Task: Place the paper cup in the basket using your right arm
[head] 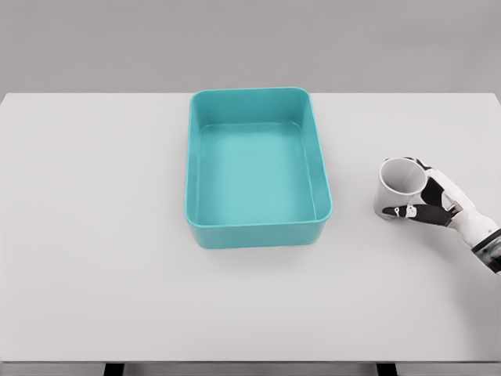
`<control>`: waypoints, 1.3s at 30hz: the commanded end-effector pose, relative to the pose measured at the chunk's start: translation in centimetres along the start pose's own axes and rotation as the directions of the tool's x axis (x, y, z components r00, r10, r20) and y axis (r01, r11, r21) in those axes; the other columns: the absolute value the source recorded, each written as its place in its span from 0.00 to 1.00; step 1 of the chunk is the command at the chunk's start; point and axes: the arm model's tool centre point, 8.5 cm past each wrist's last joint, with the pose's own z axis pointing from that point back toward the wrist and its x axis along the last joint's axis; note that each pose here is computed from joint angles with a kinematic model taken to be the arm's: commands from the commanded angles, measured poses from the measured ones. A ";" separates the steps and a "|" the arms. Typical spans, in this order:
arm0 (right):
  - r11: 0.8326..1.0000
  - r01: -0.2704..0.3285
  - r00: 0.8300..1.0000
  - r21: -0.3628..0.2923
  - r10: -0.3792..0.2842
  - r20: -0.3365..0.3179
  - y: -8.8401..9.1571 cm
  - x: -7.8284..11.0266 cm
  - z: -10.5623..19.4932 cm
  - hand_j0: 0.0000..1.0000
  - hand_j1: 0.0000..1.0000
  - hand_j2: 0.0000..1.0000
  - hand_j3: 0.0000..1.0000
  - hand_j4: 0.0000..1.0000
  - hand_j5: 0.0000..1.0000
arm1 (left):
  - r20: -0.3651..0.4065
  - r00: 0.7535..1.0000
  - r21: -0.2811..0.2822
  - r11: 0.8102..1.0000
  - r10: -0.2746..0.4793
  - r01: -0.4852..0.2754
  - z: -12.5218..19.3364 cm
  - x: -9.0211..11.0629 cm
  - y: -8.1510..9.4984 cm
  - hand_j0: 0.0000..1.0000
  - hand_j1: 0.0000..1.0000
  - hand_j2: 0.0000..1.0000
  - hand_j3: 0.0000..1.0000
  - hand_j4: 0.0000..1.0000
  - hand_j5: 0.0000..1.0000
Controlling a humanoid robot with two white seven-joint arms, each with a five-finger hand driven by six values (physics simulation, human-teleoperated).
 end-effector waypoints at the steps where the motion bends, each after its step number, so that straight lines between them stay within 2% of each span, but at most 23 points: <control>1: 1.000 0.003 1.000 -0.003 -0.003 0.004 -0.1 0.1 0.0 0.55 0.55 0.55 0.55 0.55 0.55 | 0.000 1.000 0.000 1.000 0.000 0.000 0.0 0.0 0.0 1.00 1.00 1.00 1.00 1.00 1.00; 5: 1.000 -0.002 1.000 -0.004 0.002 0.006 -0.3 0.3 0.0 0.50 0.50 0.50 0.50 0.50 0.50 | 0.000 1.000 0.000 1.000 -0.001 0.001 0.0 0.0 0.0 1.00 1.00 1.00 1.00 1.00 1.00; 10: 1.000 -0.011 1.000 -0.003 0.011 0.008 -0.5 0.6 0.1 0.49 0.49 0.49 0.49 0.49 0.49 | 0.000 1.000 0.000 1.000 0.000 0.000 0.0 0.0 0.0 1.00 1.00 1.00 1.00 1.00 1.00; 12: 1.000 -0.027 0.999 0.007 0.027 0.031 -0.6 1.6 -0.4 0.48 0.48 0.48 0.48 0.48 0.48 | 0.000 1.000 0.000 1.000 0.000 0.000 0.0 0.0 0.0 1.00 1.00 1.00 1.00 1.00 1.00; 19: 0.999 -0.046 0.998 0.004 0.046 0.053 -1.2 2.6 -1.2 0.46 0.46 0.46 0.46 0.46 0.46 | 0.000 1.000 0.000 1.000 0.000 0.000 0.0 0.0 0.0 1.00 1.00 1.00 1.00 1.00 1.00; 25: 0.989 -0.144 0.986 0.023 0.142 0.086 -2.0 5.2 -3.0 0.46 0.46 0.46 0.46 0.46 0.46 | 0.000 1.000 0.000 1.000 0.000 0.000 0.0 0.0 0.0 1.00 1.00 1.00 1.00 1.00 1.00; 32: 0.976 -0.213 0.971 0.038 0.207 0.115 -2.1 7.0 -4.4 0.46 0.46 0.46 0.46 0.46 0.46 | 0.000 1.000 0.000 1.000 0.000 0.000 0.0 0.0 0.0 1.00 1.00 1.00 1.00 1.00 1.00; 35: 0.964 -0.261 0.959 0.058 0.252 0.131 -1.4 8.0 -5.1 0.46 0.46 0.46 0.46 0.46 0.46 | 0.000 1.000 0.000 1.000 0.000 0.000 0.0 0.0 0.0 1.00 1.00 1.00 1.00 1.00 1.00; 39: 0.955 -0.292 0.948 0.058 0.281 0.146 -1.7 9.0 -5.8 0.46 0.46 0.46 0.46 0.46 0.46 | 0.000 1.000 0.000 1.000 0.000 0.000 0.0 0.0 0.0 1.00 1.00 1.00 1.00 1.00 1.00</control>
